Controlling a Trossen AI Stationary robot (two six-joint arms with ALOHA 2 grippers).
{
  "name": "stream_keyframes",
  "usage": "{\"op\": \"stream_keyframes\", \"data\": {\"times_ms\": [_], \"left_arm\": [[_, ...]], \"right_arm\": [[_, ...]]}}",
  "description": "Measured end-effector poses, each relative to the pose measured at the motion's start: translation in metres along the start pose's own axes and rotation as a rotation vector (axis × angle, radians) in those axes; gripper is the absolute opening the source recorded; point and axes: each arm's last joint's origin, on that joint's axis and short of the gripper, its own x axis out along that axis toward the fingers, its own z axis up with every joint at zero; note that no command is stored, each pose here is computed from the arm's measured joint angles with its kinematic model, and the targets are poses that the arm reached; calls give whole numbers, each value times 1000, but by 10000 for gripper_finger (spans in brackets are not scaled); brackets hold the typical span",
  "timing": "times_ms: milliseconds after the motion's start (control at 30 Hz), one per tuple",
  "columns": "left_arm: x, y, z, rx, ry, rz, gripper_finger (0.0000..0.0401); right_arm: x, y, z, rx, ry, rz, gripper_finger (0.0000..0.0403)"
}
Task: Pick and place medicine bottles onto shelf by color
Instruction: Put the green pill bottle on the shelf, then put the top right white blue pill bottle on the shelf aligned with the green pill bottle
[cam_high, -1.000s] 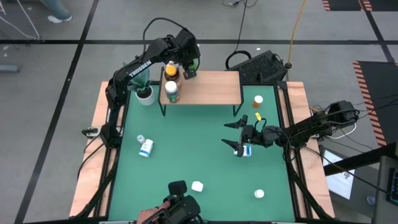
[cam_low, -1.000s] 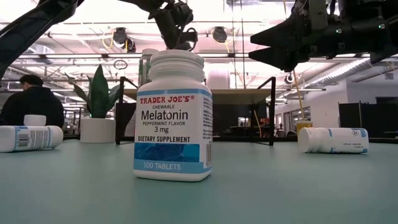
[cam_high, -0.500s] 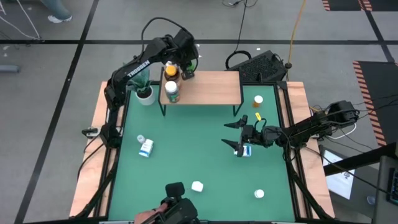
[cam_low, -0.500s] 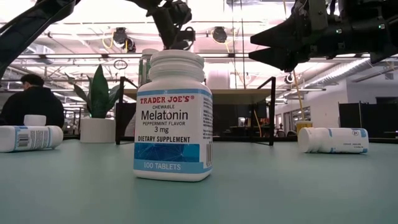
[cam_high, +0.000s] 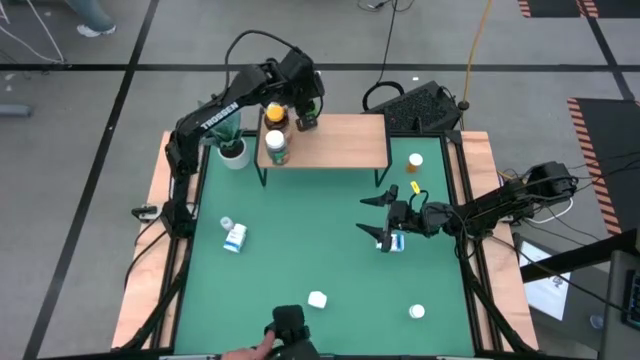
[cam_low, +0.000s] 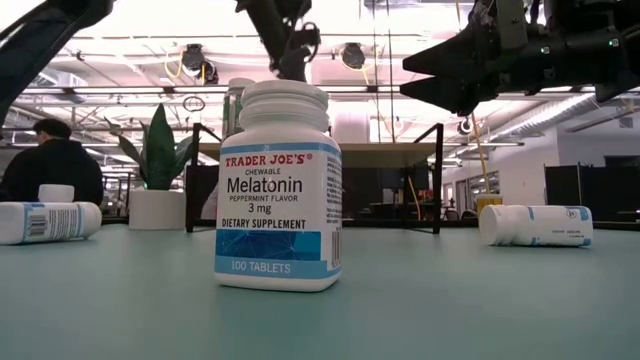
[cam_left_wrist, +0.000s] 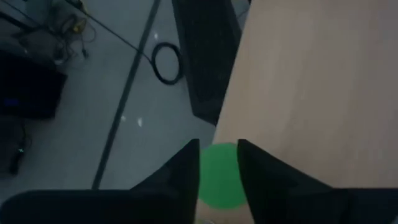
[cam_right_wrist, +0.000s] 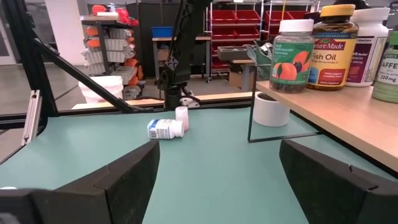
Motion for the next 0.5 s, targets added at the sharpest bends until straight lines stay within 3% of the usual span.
{"op": "stream_keyframes", "data": {"times_ms": [267, 500], "left_arm": [[-49, -6, 4, -5, -43, 108, 209], [-123, -21, -12, -72, -53, 76, 224]], "right_arm": [[0, 0, -1, 7, 11, 0, 325], [0, 0, -1, 5, 13, 10, 325]]}}
